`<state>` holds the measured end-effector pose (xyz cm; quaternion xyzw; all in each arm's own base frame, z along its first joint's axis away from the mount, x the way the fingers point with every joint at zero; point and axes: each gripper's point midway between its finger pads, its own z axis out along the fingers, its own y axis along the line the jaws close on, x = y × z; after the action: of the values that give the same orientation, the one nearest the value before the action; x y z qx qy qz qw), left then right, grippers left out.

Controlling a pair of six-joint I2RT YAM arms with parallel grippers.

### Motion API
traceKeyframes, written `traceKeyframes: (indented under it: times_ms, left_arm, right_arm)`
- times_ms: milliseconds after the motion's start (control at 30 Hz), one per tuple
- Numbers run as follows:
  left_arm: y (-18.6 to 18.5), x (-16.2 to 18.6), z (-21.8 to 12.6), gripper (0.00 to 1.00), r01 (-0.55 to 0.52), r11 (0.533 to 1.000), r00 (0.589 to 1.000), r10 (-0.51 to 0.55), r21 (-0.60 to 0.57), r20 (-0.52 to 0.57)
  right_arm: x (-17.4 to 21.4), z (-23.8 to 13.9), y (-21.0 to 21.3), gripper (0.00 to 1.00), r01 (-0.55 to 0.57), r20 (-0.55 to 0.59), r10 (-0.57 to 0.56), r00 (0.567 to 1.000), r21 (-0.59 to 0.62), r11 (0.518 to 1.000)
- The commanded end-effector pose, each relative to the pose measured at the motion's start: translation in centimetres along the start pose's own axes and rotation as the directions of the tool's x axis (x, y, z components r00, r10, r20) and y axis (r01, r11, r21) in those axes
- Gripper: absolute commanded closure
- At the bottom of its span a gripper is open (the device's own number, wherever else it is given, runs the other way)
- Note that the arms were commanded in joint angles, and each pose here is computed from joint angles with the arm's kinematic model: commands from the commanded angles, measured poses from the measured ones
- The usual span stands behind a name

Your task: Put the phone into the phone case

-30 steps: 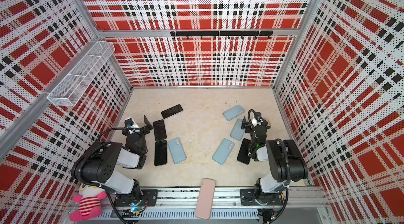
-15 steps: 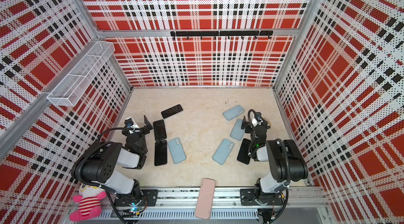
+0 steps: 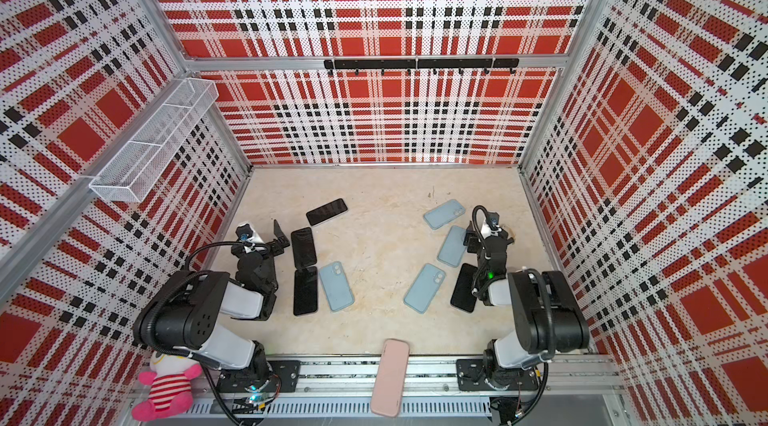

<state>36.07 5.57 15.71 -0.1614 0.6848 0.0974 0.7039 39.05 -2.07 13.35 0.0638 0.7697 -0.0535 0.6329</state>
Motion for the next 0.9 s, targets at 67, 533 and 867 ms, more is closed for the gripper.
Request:
traceKeyframes:
  times_ms: [67, 533, 867]
  left_arm:
    - [0.5, -4.5, 0.5, 0.02, 0.041, 0.991, 0.999, -0.039, -0.125, 0.024]
    - [-10.8, -10.1, -0.6, 0.02, 0.059, 0.965, 0.913, 0.051, 0.255, -0.406]
    - [-11.3, -4.5, 0.1, 0.02, -0.05, 0.953, 0.841, 0.202, 0.3, -0.501]
  right_arm:
    - [-2.5, -0.4, -1.3, 0.08, 0.014, -0.159, 0.003, 0.987, 0.101, 0.995]
    - [1.1, -2.9, 6.1, 0.16, 0.092, -0.602, -0.005, 0.799, 0.114, 0.989]
    - [6.4, -0.3, 10.9, 0.46, 0.057, -0.746, -0.011, 0.666, 0.037, 0.998]
